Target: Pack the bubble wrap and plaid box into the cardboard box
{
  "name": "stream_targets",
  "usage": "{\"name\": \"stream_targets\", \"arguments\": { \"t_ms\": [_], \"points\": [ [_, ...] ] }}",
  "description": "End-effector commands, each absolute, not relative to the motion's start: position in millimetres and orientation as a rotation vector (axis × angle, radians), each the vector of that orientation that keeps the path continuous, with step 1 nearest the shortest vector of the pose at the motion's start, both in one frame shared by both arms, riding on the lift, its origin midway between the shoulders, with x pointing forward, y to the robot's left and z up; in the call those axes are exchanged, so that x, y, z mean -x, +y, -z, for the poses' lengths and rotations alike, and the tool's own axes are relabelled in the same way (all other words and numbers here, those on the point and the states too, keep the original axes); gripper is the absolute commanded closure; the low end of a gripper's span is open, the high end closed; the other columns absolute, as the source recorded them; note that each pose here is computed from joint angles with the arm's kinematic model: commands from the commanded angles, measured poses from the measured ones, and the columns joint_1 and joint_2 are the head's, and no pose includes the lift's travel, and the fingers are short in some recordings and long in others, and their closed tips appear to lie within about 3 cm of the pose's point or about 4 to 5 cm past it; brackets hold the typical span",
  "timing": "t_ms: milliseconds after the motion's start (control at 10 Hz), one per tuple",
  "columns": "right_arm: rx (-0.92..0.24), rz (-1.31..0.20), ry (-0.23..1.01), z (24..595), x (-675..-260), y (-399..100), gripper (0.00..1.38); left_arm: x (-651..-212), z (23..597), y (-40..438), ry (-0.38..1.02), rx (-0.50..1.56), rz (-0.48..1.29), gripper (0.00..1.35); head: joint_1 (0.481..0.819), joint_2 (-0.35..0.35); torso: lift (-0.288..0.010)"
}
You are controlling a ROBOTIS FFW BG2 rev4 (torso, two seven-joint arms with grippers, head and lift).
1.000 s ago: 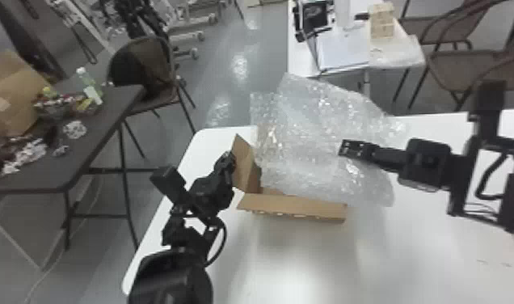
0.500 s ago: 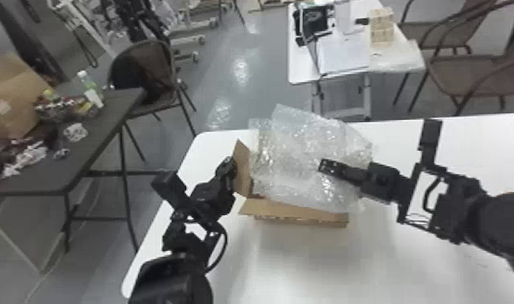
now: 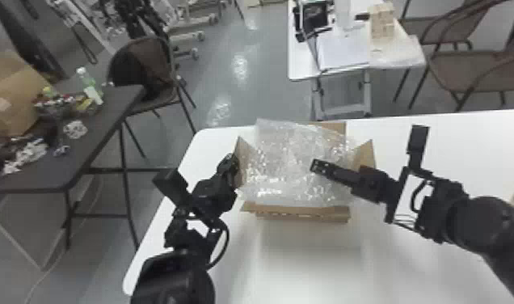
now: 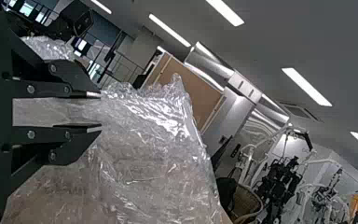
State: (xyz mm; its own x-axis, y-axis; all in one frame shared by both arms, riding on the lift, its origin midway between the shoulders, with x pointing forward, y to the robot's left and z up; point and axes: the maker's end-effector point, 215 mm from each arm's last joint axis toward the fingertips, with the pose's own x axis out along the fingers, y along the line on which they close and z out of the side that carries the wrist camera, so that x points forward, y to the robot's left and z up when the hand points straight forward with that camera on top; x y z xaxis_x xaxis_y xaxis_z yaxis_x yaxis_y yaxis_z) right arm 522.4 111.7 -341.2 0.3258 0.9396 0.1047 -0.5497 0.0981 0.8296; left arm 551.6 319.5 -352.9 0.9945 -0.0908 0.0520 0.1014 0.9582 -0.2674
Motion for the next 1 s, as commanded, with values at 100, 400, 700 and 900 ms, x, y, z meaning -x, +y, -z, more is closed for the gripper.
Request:
{"name": "stream_targets", "arguments": {
  "t_ms": [100, 400, 700, 900],
  "points": [
    [-0.835, -1.160, 0.537, 345, -521, 111, 0.08, -550, 352, 323, -0.044, 0.275, 0.091, 1.21, 0.695, 0.350, -0.089],
    [-0.724, -1.059, 0.496, 344, -534, 86, 0.12, -547, 355, 324, -0.042, 0.282, 0.088, 1.21, 0.695, 0.350, -0.089],
    [-0.395, -0.864, 0.246, 289, -568, 10, 0.13, -545, 355, 327, -0.044, 0.283, 0.083, 1.21, 0.693, 0.350, -0.089],
    [-0.371, -0.752, 0.153, 293, -558, -38, 0.15, -540, 358, 332, -0.043, 0.289, 0.074, 1.21, 0.675, 0.317, -0.089]
  ]
}}
